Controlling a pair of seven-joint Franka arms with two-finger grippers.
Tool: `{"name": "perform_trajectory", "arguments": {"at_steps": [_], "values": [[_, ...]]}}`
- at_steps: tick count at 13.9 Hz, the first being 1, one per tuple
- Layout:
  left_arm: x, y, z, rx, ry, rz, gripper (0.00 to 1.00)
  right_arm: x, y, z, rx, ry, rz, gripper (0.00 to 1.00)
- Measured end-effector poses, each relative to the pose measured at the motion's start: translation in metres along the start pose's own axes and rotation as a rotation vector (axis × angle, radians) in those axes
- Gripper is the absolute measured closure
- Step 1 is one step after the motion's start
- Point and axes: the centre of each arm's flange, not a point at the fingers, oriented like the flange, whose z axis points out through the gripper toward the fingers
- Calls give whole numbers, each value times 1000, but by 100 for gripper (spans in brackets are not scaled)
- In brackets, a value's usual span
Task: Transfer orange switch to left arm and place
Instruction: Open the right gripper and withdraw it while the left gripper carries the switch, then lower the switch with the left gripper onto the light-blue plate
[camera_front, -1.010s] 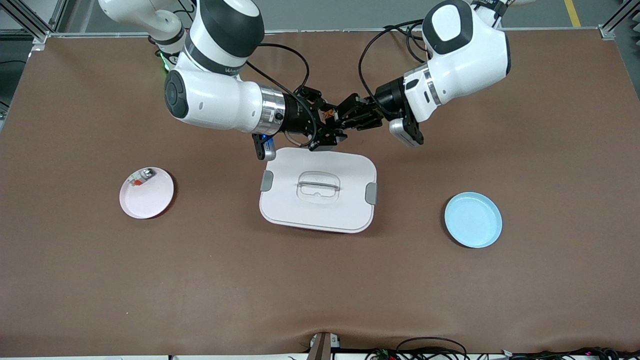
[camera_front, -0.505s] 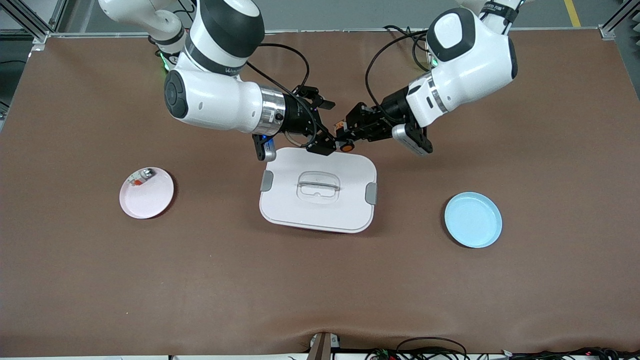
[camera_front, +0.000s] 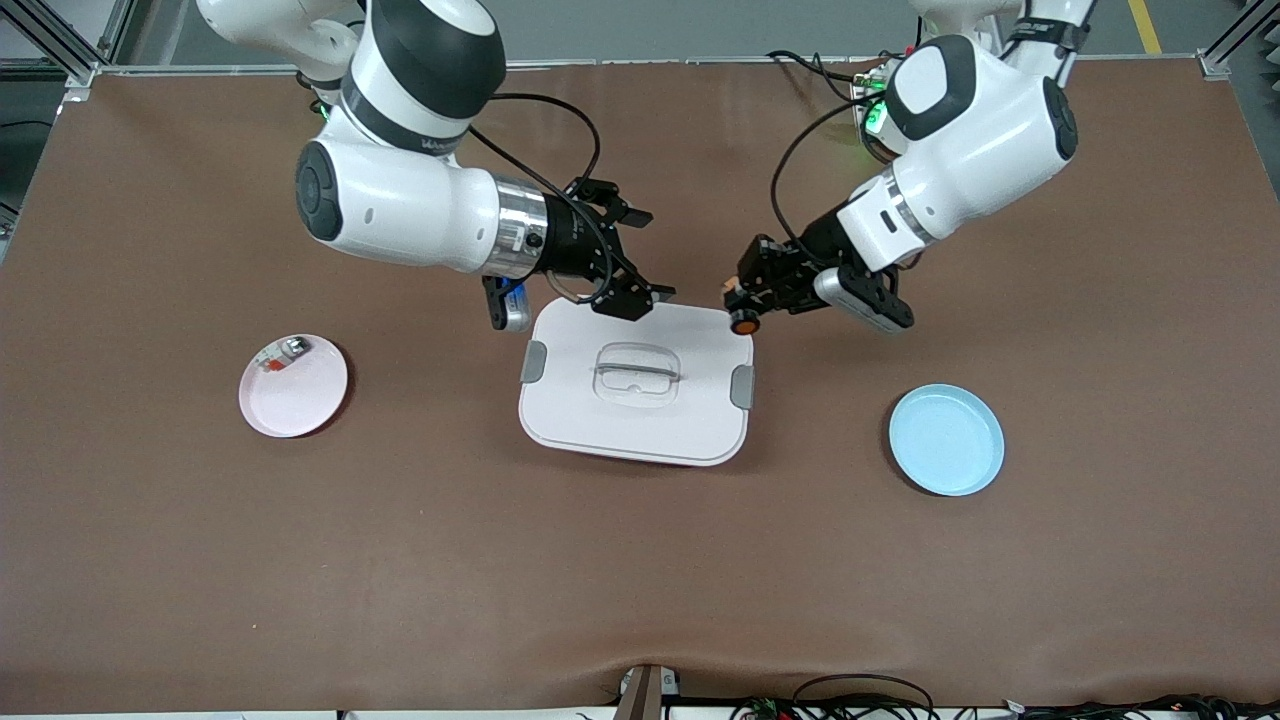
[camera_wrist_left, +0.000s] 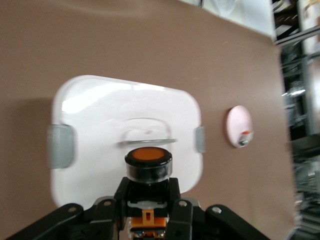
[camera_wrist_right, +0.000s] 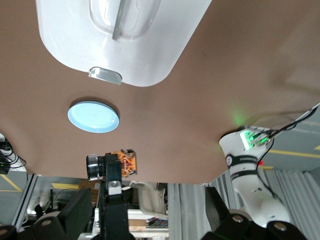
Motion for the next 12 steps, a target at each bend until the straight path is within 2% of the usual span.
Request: {"name": "perform_trajectory", "arguments": {"at_steps": [4,8,12], "values": [[6,-46,-17,219,-113,150,66,4,21,-48,-75,98,-187,0],[7,-99,-28,327,-249,353,66,16,45,-82,-96,205,-406,0],[13,-159,-24,410,-392,633,66,35,66,-89,-161,341,-574,0]]}}
